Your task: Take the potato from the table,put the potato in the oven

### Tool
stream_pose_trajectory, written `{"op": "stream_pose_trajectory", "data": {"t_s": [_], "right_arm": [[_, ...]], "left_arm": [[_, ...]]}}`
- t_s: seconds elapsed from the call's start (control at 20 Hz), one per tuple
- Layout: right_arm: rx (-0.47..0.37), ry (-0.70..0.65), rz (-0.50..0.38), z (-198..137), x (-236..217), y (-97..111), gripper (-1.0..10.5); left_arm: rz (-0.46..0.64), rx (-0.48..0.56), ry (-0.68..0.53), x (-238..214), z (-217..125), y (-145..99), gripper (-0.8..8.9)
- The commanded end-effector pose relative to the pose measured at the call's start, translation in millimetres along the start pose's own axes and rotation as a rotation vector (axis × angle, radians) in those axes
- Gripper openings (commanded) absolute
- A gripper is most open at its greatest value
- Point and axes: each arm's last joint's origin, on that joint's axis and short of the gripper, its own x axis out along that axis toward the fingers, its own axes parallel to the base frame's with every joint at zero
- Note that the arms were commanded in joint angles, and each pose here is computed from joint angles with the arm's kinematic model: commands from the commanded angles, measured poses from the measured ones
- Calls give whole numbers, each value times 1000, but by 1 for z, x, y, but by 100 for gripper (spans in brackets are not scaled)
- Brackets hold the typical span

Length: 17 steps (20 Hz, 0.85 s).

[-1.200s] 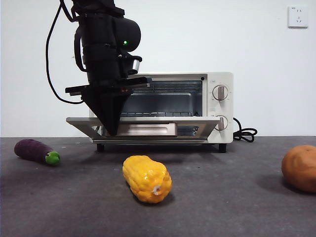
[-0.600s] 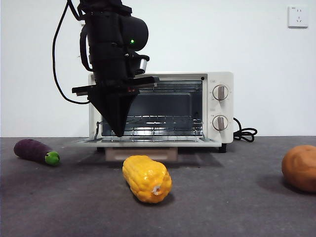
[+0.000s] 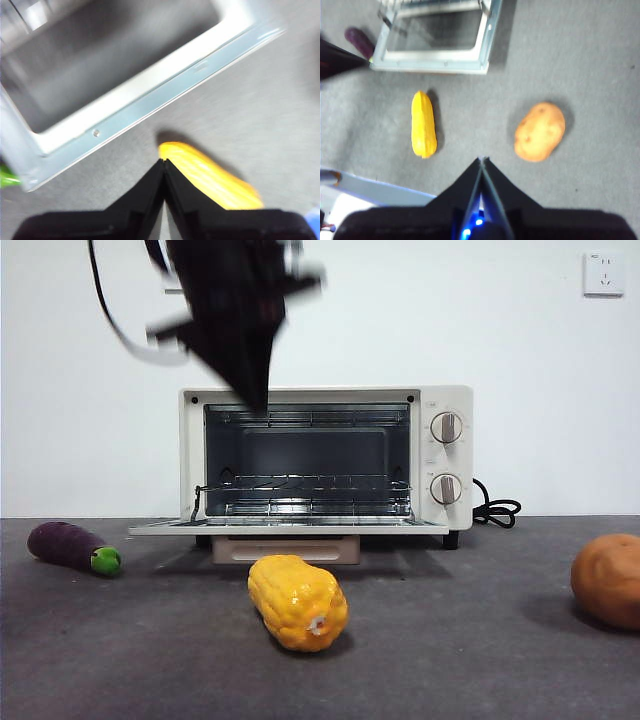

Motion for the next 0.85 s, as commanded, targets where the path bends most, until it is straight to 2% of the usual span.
{"op": "stream_pose_trajectory", "data": {"t_s": [0.05,0.2,0.35,0.5,0.7,0.75,0.85], "right_arm": [[23,19,5,0,1,0,13],[103,47,3,2,6,-3,193],[99,73,-53,5,14,-3,196],[131,135,-170,8,34,-2,197],[127,225,-232,6,77,6,215],[129,244,-269,4,88,7,255],[133,272,-344,1,109,10,261]], "left_arm": [[-12,44,-102,-50,-14,-5,-6],[-14,70,-258,-117,-41,-5,-6],[-12,76,-414,-174,-75,-3,-6],[25,60,-455,-205,-108,1,-6],[168,28,-444,-225,-140,7,-6],[166,22,-466,-230,-146,7,-6],[163,16,-499,-239,-155,8,-6]]}}
